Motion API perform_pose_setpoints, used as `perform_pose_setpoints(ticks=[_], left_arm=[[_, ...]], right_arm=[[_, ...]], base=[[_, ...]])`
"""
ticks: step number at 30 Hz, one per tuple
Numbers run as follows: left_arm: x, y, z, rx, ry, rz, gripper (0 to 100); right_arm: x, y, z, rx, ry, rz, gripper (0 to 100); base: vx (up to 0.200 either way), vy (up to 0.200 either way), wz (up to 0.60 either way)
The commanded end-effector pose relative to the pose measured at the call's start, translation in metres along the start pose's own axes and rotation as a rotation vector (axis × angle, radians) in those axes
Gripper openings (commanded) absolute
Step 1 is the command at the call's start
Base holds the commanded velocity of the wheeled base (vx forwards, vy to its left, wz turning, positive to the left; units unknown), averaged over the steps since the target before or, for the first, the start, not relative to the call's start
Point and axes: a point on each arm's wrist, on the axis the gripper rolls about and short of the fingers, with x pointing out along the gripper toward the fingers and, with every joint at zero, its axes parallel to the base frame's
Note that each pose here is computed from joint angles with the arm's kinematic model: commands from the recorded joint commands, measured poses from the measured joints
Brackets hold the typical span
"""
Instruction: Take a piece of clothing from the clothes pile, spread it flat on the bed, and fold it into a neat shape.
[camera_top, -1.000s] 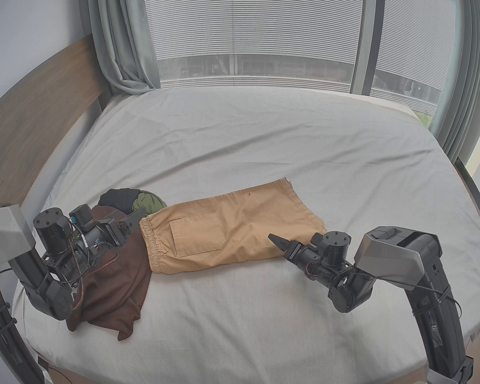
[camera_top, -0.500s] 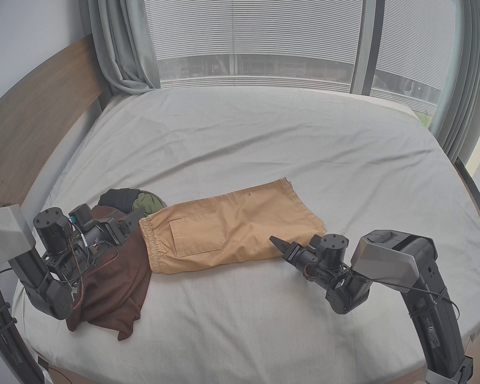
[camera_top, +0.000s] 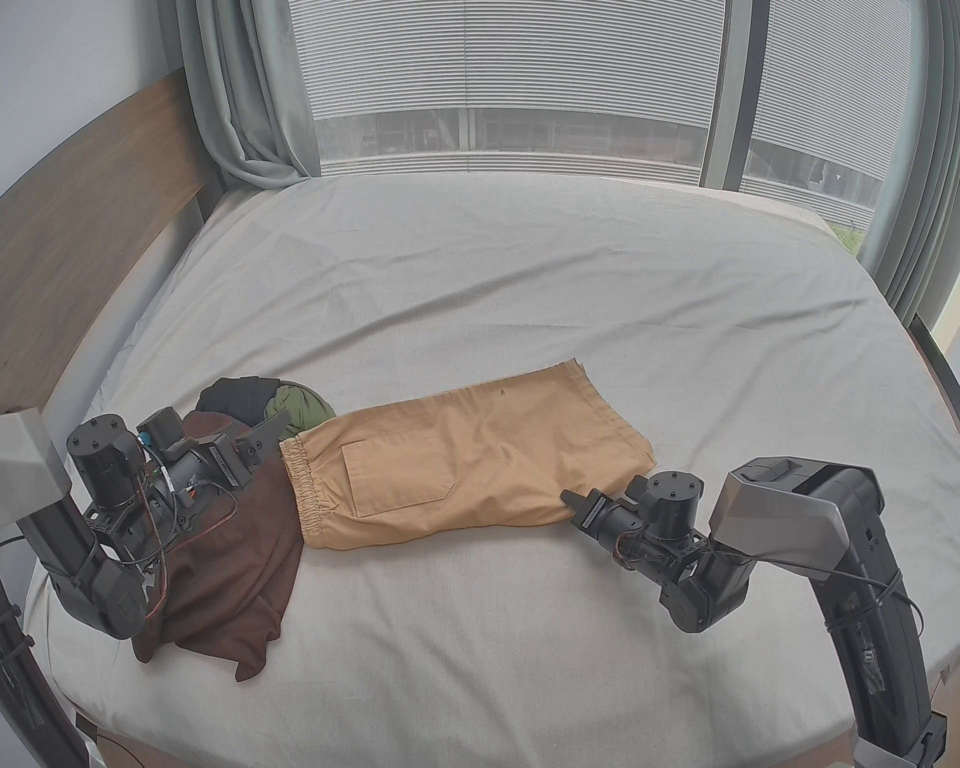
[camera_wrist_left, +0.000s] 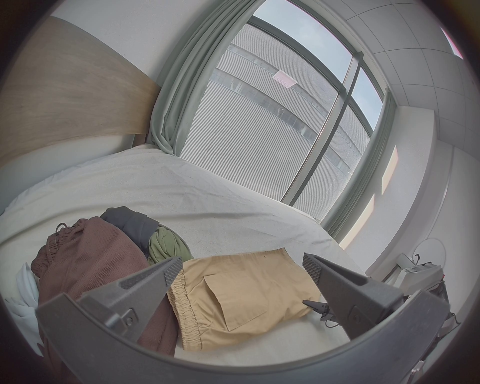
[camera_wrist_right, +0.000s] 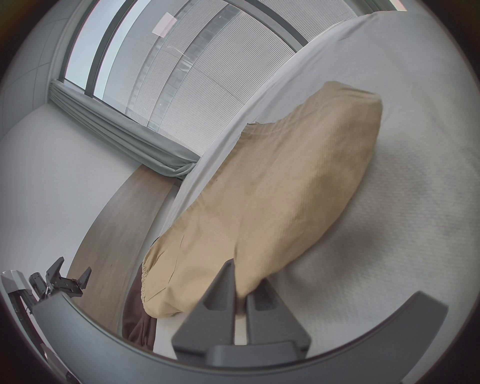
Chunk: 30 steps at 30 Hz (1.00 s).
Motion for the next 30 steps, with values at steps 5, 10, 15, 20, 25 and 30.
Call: perform_pose_setpoints(ticks=[5,10,15,20,25,30], left_arm=[[0.002,0.002,-0.002,-0.011,0.006,0.003,100],[0.002,0.003,-0.005,-0.017,0.015,0.004,100],[0.004,0.005,-0.009,-0.023,0.031,0.008,100],[0.006,0.008,-0.017,-0.03,0.056,0.017,100],[0.006,0.008,-0.018,-0.032,0.059,0.013,100],[0.006,0.003,-0.02,-0.04,0.071,-0.004,100]], right_arm=[[-0.042,0.016,0.016,-0.059,0.029,-0.05,0],[-0.073,0.02,0.014,-0.088,0.058,-0.088,0],[-0.097,0.014,0.007,-0.132,0.072,-0.169,0],[-0.128,0.013,0.0,-0.145,0.13,-0.222,0],[-0.151,0.01,-0.008,-0.147,0.187,-0.271,0],[-0.167,0.003,-0.014,-0.17,0.219,-0.302,0]], base=[[0.0,0.0,0.0],[0.0,0.0,0.0],[0.0,0.0,0.0],[0.0,0.0,0.0],[0.0,0.0,0.0],[0.0,0.0,0.0]])
